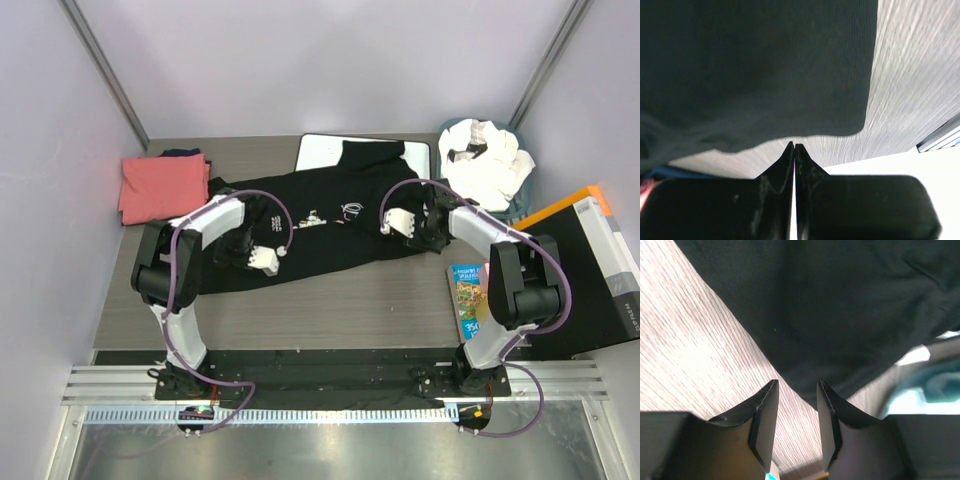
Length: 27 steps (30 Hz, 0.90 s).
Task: Fold and stack the t-shirts
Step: Fold the flattened tshirt in 1/3 of the way
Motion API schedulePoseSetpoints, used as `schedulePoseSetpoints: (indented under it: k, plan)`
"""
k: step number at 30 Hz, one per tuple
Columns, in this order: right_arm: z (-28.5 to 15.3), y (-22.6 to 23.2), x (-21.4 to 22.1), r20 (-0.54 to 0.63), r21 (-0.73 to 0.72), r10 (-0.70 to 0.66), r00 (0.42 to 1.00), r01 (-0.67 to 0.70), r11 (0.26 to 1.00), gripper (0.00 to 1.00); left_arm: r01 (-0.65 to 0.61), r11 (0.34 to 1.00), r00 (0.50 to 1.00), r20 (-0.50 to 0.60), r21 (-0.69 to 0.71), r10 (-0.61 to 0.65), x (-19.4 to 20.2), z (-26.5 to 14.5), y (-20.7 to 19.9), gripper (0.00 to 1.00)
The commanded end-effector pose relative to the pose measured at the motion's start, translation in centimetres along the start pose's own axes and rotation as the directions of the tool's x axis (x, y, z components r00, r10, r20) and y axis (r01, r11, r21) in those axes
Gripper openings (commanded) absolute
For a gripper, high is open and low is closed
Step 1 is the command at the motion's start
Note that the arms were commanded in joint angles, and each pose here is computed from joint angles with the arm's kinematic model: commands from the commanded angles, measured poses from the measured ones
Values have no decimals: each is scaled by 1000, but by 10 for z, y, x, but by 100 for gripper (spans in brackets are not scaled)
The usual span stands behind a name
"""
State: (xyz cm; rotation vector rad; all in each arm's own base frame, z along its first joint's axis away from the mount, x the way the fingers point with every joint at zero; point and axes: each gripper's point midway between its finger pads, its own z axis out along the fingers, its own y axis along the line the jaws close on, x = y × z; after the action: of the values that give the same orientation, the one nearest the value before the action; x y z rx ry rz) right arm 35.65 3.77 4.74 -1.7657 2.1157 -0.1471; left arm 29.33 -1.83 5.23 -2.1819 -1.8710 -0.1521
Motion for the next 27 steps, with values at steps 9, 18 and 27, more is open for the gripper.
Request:
schedulePoseSetpoints:
  k: [9,18,27]
  plan:
    - [21,-25,-5,8,18,52,999,-52,998,34,-12,995,996,-88,96,20,3,43,2,0]
    - [-13,6,-9,63,-167,14,998,-3,986,42,-13,992,996,-91,123,24,4,47,-10,0]
    - [-6,-54,-18,104,-19,119,987,-118,993,29,-6,990,995,-98,141,20,3,51,-8,0]
